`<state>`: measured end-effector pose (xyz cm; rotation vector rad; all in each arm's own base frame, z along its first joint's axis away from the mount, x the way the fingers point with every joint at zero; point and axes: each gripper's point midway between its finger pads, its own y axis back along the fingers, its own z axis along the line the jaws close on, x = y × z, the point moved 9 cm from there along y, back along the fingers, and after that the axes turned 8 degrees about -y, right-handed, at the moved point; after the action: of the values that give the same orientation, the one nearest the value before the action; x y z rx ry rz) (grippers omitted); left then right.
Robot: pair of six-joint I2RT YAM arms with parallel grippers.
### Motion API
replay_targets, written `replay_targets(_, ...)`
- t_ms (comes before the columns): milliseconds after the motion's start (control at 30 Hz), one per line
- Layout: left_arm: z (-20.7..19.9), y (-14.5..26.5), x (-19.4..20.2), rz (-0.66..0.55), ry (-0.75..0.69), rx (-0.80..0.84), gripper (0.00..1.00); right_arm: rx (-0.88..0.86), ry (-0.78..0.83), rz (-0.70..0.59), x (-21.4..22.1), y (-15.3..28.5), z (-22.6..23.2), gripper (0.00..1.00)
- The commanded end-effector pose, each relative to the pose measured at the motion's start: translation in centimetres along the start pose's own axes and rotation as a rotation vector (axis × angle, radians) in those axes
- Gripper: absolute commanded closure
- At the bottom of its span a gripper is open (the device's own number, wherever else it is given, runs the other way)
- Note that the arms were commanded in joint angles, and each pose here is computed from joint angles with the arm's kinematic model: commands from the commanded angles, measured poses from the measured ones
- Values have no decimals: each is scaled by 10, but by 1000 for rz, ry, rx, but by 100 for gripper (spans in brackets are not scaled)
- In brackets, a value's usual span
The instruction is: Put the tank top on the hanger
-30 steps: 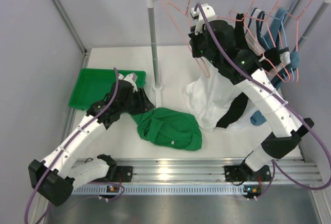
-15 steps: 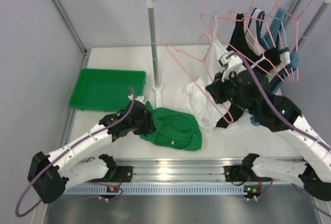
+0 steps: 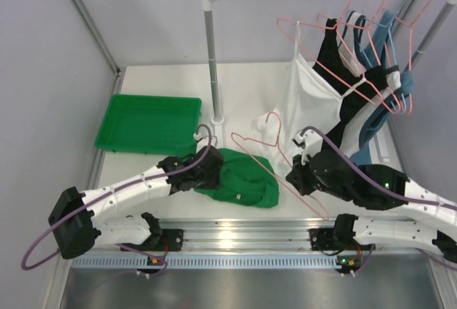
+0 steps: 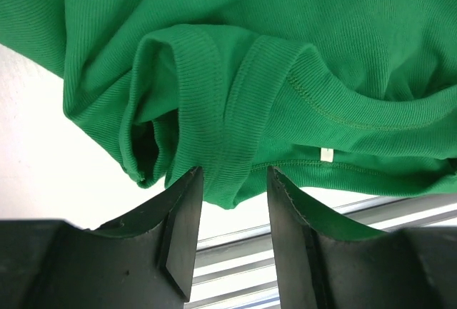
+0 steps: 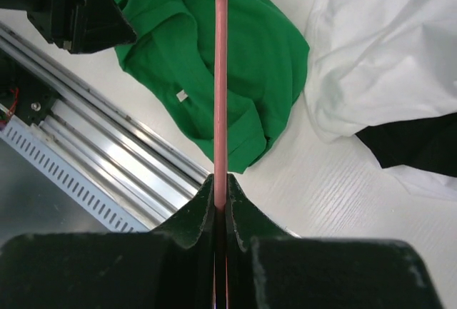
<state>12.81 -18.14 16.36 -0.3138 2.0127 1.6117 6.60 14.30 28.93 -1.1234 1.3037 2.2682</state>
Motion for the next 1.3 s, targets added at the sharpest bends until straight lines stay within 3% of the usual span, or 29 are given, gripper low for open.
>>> replay_targets(0, -8, 4, -10, -49, -11, -65, 54, 2, -64, -56, -4, 12, -2, 100)
replay_targets(400, -17, -5, -4, -36, -117, -227, 55, -81, -48, 47, 13, 24, -3, 100)
replay_targets(800, -17, 1, -12, -64, -143, -265, 99, -206, -30, 222, 50, 14, -1, 100)
replay_targets(1067, -15, 4, -11, -64, -137, -263, 100, -301, -29, 275, 70, -8, 13, 100)
replay_targets(1267, -12, 8, -9, -67, -121, -257, 94, -291, -57, 206, 76, -27, 16, 100)
